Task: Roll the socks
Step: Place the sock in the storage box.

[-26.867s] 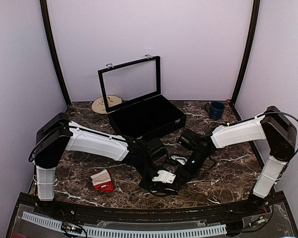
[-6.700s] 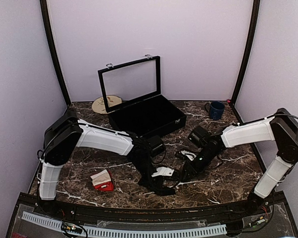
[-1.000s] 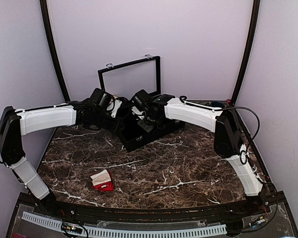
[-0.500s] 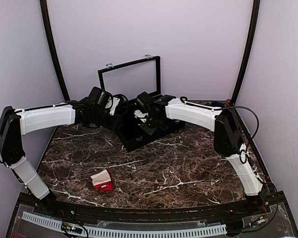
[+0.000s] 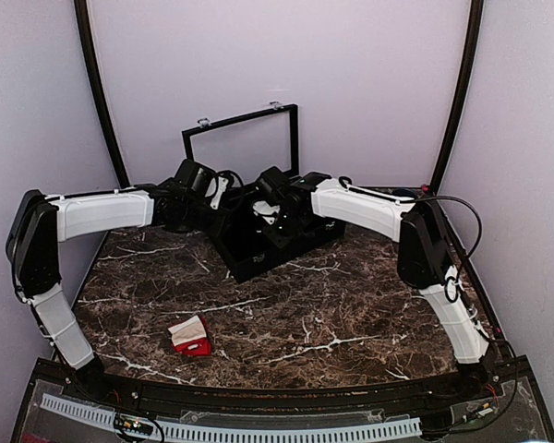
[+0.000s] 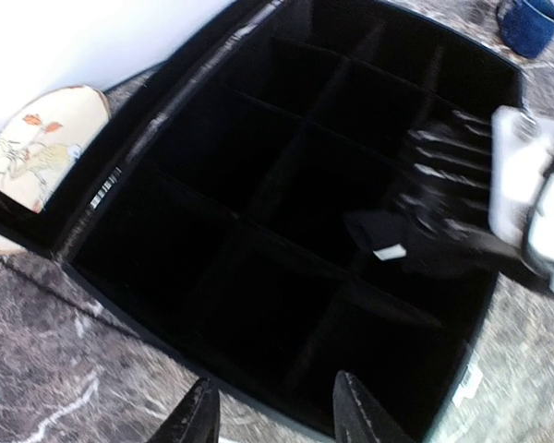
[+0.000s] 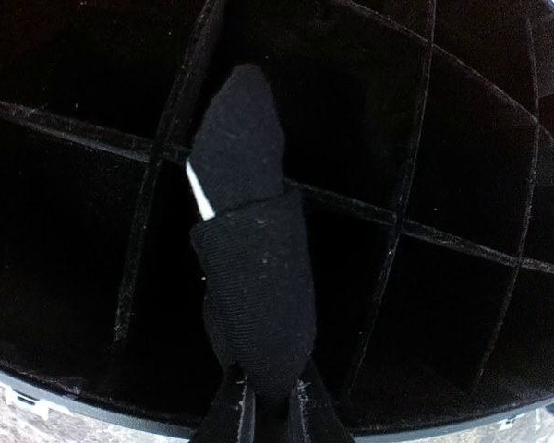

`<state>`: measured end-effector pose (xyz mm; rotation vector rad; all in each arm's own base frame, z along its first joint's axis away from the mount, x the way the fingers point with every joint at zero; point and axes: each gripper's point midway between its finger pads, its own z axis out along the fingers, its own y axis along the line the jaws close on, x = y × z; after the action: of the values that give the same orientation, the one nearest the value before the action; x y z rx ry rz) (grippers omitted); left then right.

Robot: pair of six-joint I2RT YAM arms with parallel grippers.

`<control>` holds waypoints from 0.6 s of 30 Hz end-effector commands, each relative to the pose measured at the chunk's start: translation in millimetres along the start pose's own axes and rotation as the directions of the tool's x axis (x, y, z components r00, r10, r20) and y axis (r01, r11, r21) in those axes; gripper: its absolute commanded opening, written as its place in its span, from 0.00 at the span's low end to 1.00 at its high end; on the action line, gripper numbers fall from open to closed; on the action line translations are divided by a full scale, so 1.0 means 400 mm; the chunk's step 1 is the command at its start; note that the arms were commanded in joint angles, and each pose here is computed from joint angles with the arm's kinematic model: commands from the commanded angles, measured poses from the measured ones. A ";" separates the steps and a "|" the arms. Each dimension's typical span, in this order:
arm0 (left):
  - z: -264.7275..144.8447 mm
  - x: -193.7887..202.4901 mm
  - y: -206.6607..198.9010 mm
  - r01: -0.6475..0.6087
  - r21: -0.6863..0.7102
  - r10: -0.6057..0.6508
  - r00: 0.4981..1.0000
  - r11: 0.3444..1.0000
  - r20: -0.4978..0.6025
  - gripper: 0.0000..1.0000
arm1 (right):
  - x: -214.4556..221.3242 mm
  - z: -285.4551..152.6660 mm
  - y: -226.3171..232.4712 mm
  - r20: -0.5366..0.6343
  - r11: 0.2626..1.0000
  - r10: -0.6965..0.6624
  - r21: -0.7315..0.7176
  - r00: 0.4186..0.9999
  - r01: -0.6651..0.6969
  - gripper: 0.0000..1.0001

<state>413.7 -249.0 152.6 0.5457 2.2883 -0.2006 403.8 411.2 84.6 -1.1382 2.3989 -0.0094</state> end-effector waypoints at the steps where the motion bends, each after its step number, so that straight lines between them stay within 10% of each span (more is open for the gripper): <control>1: 0.013 -0.092 0.046 0.045 -0.068 -0.039 0.994 0.997 0.098 0.46 | 0.202 0.057 0.076 -0.294 0.992 -0.020 -0.123 0.956 -0.017 0.00; 18: 0.082 -0.208 0.077 0.065 -0.102 -0.049 0.987 0.993 0.155 0.52 | 0.345 0.063 0.148 -0.462 0.970 -0.021 -0.224 0.887 -0.094 0.00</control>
<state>491.1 -263.0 173.9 0.4292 2.1872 -0.1406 401.3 411.8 79.2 -1.0598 2.4475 0.1353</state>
